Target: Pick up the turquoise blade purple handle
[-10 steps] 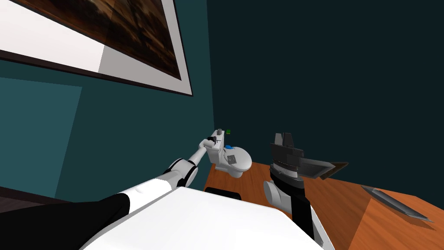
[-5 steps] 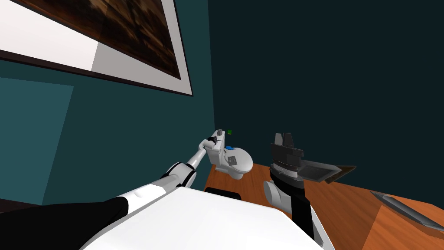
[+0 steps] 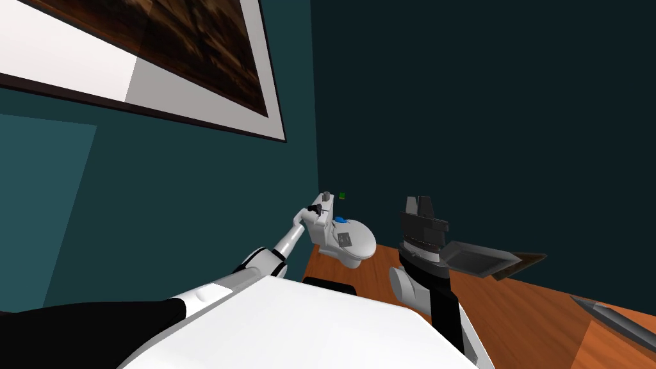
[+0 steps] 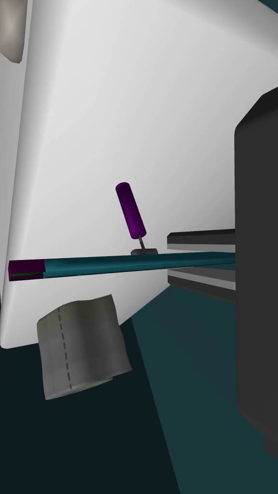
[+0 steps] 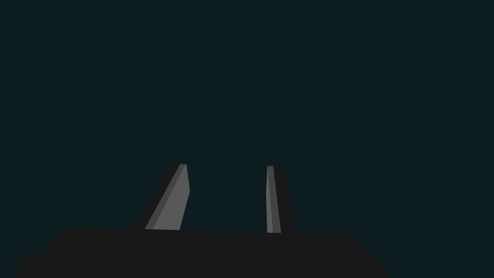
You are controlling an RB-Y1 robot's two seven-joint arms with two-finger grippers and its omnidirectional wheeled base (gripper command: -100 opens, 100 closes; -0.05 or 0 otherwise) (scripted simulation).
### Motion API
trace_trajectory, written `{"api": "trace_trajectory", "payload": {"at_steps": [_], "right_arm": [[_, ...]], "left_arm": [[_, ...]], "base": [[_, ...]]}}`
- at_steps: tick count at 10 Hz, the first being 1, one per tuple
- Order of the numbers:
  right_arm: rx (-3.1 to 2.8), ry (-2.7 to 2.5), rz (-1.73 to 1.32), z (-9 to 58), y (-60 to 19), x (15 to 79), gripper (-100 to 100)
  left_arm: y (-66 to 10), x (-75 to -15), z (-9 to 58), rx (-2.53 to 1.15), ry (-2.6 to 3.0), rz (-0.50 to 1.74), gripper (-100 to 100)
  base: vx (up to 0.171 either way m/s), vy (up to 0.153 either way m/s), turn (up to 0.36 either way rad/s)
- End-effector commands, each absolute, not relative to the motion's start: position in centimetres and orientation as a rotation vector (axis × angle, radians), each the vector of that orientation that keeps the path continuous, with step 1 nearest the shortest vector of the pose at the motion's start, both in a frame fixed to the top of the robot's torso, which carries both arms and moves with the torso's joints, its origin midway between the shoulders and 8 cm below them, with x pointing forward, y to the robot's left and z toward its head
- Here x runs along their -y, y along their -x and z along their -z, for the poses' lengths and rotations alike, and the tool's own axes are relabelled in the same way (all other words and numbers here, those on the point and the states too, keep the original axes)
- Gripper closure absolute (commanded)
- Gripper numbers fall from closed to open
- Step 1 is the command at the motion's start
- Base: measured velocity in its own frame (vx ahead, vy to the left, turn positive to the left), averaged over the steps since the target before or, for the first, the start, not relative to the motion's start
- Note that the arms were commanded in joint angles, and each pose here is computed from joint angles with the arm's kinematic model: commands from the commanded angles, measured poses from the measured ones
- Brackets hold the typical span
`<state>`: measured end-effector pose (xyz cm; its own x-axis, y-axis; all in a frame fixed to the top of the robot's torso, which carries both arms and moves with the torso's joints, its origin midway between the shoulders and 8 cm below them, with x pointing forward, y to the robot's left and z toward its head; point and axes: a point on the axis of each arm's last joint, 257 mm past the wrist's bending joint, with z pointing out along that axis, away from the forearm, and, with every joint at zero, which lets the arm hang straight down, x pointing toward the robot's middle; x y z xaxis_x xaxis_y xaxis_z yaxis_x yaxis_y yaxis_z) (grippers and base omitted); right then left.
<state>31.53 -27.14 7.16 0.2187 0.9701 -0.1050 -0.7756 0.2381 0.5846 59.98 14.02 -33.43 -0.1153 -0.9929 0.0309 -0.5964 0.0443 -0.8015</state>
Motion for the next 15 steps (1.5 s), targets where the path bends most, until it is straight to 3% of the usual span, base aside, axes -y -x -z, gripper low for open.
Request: {"api": "trace_trajectory", "payload": {"at_steps": [1,4,5,8,9,15], "right_arm": [[-0.506,-0.458,-1.268,-7.2,-31.5,27.1,0],[-0.506,-0.458,-1.268,-7.2,-31.5,27.1,0],[-0.506,-0.458,-1.268,-7.2,-31.5,27.1,0],[-0.506,-0.458,-1.268,-7.2,-31.5,27.1,0],[-0.506,-0.458,-1.268,-7.2,-31.5,27.1,0],[-0.506,-0.458,-1.268,-7.2,-31.5,27.1,0]], "left_arm": [[-58.4,-14.2,34.7,-1.790,1.621,0.900,100],[-59.2,-13.4,31.5,-1.752,1.575,0.969,100],[-56.7,-12.8,33.8,-1.805,1.607,0.919,100],[-57.1,-12.2,31.1,-1.766,1.570,0.985,100],[-54.6,-11.6,33.4,-1.821,1.604,0.935,100],[-51.9,-10.3,31.6,-1.812,1.600,0.989,100]], "base": [[0.067,-0.006,0.053],[0.015,-0.001,-0.004],[0.049,-0.007,0.086],[0.038,-0.005,0.027],[0.059,0.001,0.093],[0.043,-0.009,0.039]]}}
